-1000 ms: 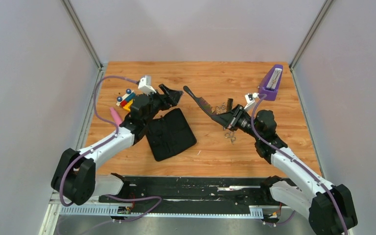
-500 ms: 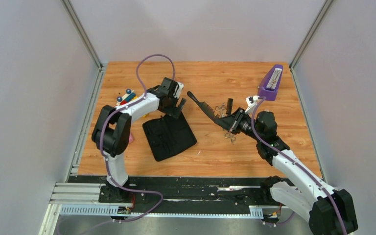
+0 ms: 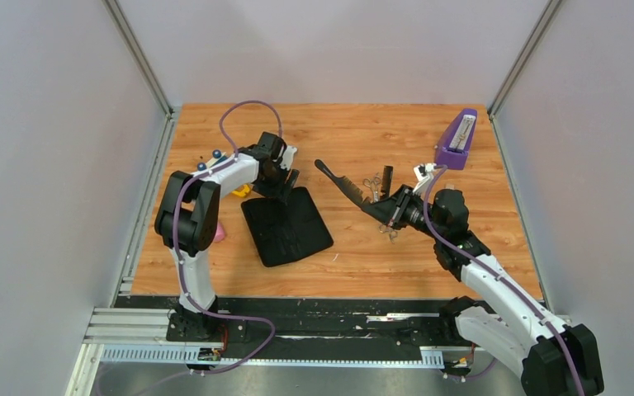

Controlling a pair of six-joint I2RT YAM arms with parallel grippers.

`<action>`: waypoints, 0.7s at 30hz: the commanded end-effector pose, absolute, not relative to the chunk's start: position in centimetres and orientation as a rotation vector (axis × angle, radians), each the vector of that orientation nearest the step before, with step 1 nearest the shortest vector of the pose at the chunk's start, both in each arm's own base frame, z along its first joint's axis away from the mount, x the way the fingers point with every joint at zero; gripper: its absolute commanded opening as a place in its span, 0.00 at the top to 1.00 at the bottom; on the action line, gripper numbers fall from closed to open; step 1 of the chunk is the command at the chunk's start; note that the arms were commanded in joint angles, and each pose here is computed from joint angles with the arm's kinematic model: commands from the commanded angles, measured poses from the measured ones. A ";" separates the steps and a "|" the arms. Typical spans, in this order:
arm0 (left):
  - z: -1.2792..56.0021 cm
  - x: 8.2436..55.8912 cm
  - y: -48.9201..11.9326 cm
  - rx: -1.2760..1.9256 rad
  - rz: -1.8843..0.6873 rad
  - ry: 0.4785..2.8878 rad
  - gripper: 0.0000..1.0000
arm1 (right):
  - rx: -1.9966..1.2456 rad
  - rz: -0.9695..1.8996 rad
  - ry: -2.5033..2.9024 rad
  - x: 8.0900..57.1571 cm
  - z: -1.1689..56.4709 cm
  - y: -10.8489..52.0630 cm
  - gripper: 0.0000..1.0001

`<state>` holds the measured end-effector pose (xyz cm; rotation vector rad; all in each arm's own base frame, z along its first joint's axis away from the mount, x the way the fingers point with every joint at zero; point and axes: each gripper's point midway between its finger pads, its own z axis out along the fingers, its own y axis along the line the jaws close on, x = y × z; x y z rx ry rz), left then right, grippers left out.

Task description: Sort the hair-cutting tools

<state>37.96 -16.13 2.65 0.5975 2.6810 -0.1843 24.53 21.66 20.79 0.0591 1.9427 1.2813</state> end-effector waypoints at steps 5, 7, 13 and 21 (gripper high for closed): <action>2.3 35.9 -16.6 0.273 -0.291 2.767 0.47 | -0.042 1.282 1.972 24.1 20.4 22.1 1.00; 2.5 35.0 -16.7 0.144 -0.318 2.786 0.57 | -0.051 1.286 1.999 24.1 19.9 22.3 1.00; 3.2 31.8 -18.3 -0.227 -0.535 2.773 0.76 | -0.097 1.303 2.108 24.1 17.8 22.4 1.00; 4.9 28.6 -18.2 -0.339 -0.614 2.702 0.52 | -0.150 1.318 2.247 24.2 15.1 20.9 1.00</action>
